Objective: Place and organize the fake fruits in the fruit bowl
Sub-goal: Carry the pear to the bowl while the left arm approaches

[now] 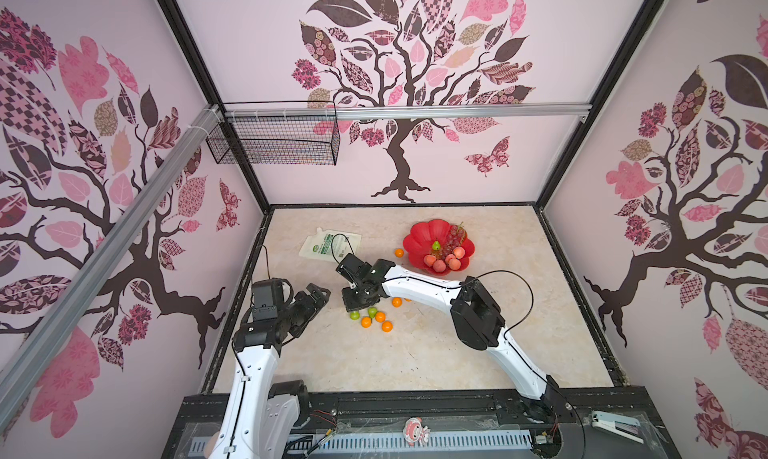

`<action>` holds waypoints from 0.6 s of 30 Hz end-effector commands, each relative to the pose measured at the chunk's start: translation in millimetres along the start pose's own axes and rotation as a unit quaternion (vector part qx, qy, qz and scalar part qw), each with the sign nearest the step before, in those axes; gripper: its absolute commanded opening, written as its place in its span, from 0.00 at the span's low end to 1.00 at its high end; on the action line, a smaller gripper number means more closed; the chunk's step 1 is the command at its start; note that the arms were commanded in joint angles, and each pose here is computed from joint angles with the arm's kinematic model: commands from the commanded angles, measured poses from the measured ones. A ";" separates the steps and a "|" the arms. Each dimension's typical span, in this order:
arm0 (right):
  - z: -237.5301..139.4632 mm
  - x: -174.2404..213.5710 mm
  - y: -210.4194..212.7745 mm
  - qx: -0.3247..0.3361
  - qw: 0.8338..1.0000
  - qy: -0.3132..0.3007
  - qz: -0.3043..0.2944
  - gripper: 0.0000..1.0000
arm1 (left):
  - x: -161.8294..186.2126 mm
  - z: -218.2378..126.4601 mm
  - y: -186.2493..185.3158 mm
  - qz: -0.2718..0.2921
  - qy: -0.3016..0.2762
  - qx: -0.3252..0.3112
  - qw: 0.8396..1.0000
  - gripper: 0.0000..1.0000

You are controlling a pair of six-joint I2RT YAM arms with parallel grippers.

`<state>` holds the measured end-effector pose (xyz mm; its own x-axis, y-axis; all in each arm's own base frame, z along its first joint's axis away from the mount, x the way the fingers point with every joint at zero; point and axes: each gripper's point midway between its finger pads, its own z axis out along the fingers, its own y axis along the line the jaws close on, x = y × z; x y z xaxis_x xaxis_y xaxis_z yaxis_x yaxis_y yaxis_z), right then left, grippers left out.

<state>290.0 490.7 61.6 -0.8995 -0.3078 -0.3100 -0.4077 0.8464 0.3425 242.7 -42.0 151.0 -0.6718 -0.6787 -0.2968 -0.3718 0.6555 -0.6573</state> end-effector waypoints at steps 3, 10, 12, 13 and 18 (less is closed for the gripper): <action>-76.7 -34.3 11.2 -0.040 0.996 -0.078 0.014 0.00 | -14.9 -11.3 -38.9 0.055 -0.024 0.042 0.997 0.98; -110.2 -39.2 -30.1 -0.053 0.990 -0.118 0.053 0.00 | -8.3 3.4 -66.1 0.084 -0.016 0.058 0.995 0.98; -118.2 -39.7 -47.4 -0.048 0.989 -0.124 0.065 0.00 | -7.0 8.3 -73.6 0.093 -0.013 0.061 0.994 0.98; -122.1 -40.3 -57.5 -0.042 0.988 -0.128 0.070 0.00 | -5.4 11.9 -77.0 0.098 -0.010 0.060 0.993 0.98; -138.4 -40.5 -106.6 -0.004 0.985 -0.147 0.089 0.00 | 2.4 28.7 -98.2 0.123 0.003 0.067 0.990 0.98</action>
<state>341.3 370.0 133.7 -0.9015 -0.0495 -0.4299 -0.2494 0.8713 0.4227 274.5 -109.2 165.2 -0.7819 -0.4964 -0.3772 -0.1727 0.7538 -0.6340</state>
